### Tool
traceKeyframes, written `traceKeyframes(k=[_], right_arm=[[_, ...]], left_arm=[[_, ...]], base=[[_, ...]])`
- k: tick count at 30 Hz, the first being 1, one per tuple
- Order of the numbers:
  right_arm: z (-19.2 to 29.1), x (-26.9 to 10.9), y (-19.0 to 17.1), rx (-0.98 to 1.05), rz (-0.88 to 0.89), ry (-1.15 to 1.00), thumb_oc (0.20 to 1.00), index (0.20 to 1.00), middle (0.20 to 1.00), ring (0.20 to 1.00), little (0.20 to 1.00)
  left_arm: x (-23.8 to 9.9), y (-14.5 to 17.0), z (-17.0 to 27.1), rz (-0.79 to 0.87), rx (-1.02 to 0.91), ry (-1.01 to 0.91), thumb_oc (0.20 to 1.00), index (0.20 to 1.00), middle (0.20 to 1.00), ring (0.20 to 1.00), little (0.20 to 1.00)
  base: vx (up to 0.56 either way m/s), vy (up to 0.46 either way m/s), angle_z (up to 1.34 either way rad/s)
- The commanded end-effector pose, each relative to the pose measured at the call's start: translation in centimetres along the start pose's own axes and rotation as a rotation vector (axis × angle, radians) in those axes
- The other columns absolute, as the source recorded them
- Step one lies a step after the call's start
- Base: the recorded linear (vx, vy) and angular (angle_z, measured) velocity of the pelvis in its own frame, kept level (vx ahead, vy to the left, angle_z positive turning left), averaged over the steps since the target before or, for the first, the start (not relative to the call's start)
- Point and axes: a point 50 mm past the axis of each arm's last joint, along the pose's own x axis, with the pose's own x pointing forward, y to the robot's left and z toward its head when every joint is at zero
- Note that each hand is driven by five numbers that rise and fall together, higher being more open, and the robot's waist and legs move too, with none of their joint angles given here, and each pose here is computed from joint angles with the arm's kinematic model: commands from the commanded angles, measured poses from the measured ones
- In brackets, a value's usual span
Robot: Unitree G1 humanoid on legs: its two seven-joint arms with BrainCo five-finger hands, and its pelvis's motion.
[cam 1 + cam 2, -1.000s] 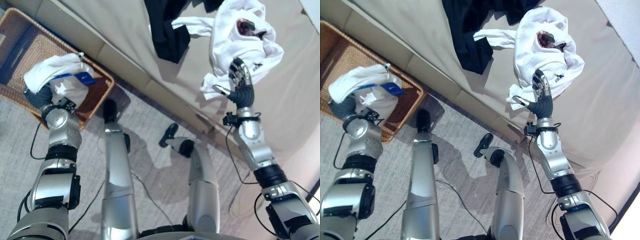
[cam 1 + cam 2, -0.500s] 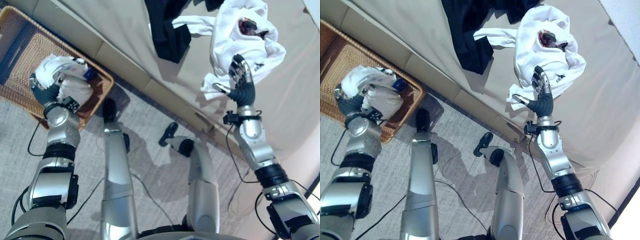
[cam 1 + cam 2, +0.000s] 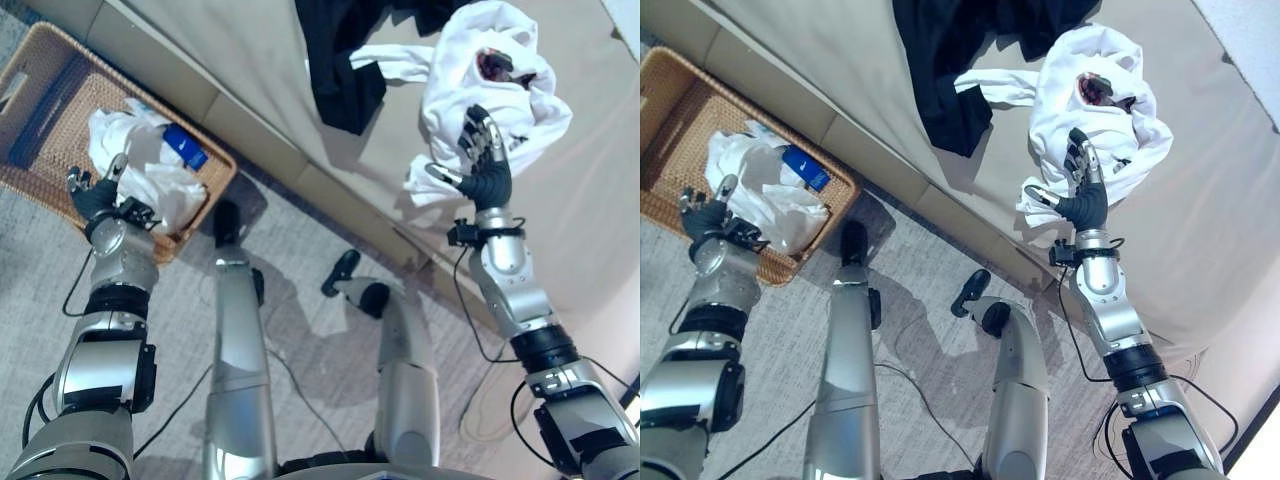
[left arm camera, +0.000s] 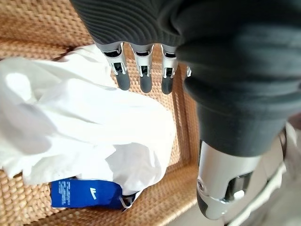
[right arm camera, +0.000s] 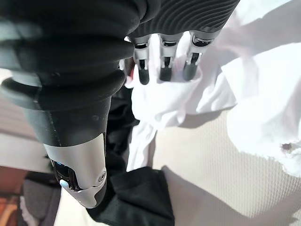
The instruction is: Pick up clothes into the bucket
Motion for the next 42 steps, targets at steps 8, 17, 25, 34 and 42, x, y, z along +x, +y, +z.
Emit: traceKeyframes(k=[8, 17, 25, 34, 42], right_arm=[[-0.1, -1.0, -3.1, -0.036, -0.15, -0.001, 1.0, 1.0, 1.0, 1.0, 1.0], [-1.6, -2.7, -4.5, -0.102, -0.181, 0.068, 1.0, 1.0, 1.0, 1.0, 1.0], [-3.0, -3.4, -5.3, -0.147, -0.185, 0.121, 1.0, 1.0, 1.0, 1.0, 1.0], [-5.0, -3.3, -4.0, -0.219, -0.113, 0.203, 1.0, 1.0, 1.0, 1.0, 1.0], [-5.8, -3.0, -1.3, -0.287, -0.051, 0.207, 1.0, 1.0, 1.0, 1.0, 1.0]], left_arm=[[-6.7, -2.8, -2.0, -0.319, -0.372, -0.074, 1.0, 1.0, 1.0, 1.0, 1.0], [-10.5, -3.3, -1.6, -0.482, -0.328, -0.165, 1.0, 1.0, 1.0, 1.0, 1.0], [-13.1, -3.7, -1.9, -0.652, -0.05, -0.277, 1.0, 1.0, 1.0, 1.0, 1.0], [-14.8, -3.1, -7.6, -0.855, 0.349, -0.16, 1.0, 1.0, 1.0, 1.0, 1.0], [-15.6, -2.5, -10.1, -0.889, 0.425, -0.078, 1.0, 1.0, 1.0, 1.0, 1.0]], base=[[-0.01, -0.002, 0.03], [0.0, -0.002, 0.01], [0.02, -0.021, -0.08], [0.02, 0.019, -0.14], [0.05, 0.004, -0.39]])
